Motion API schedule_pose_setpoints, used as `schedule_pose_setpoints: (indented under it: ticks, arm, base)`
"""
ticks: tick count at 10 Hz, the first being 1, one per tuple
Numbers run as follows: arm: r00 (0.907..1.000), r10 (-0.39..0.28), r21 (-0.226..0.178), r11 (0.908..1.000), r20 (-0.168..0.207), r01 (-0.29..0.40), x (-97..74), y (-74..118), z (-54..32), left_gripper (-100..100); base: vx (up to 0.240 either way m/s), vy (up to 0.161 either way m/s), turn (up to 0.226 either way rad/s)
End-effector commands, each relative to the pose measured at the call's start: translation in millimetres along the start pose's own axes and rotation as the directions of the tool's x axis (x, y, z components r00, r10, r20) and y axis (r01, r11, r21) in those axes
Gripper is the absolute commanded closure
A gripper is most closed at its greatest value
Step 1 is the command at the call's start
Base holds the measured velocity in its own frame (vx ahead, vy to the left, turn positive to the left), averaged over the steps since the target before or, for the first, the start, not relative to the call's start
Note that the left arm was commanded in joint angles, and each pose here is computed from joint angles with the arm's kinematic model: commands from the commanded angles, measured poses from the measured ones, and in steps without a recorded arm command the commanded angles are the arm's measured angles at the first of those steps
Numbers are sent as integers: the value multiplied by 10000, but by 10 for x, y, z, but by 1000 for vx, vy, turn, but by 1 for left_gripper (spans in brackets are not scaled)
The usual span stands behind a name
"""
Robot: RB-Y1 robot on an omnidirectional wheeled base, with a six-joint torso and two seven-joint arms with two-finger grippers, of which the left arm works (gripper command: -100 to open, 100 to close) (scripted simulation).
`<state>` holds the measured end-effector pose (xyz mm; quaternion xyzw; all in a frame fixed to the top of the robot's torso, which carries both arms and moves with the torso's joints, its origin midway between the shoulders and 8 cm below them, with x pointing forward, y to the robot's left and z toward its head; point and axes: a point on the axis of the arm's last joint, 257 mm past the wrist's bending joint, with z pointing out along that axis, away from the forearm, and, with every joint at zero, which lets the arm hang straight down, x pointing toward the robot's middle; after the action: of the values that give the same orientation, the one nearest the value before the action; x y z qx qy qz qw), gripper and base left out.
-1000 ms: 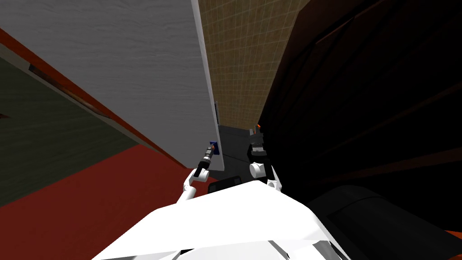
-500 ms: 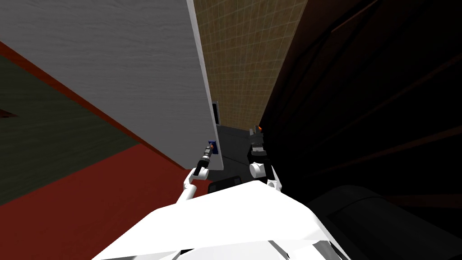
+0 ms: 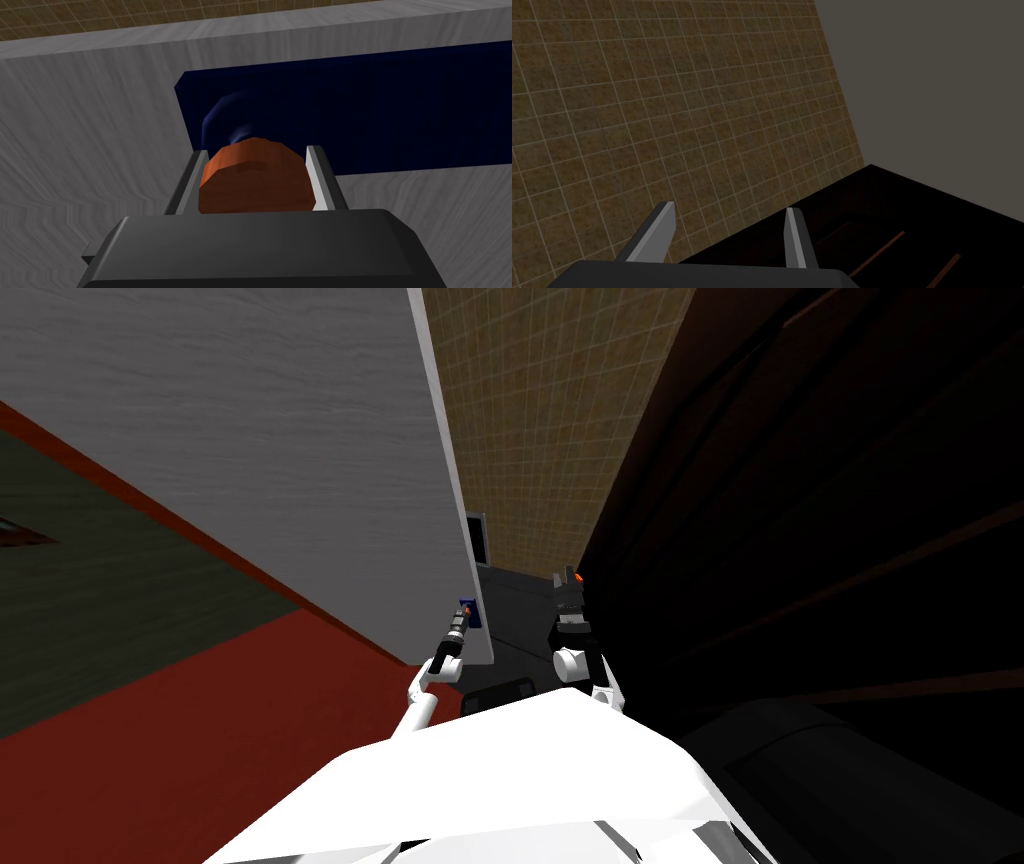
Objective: Push the door open
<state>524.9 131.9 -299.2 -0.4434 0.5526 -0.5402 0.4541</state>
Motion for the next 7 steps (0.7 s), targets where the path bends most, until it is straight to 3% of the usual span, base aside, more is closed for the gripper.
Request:
schedule_pose_setpoints:
  ticks: [1, 7]
  arm:
    - [9996, 34, 128, 9999, 266, -37, -138, -54, 47, 100]
    - [9961, -187, 49, 9998, 858, 184, -274, -28, 124, 100]
  base:
    - [85, -82, 52]
    - [124, -126, 73]
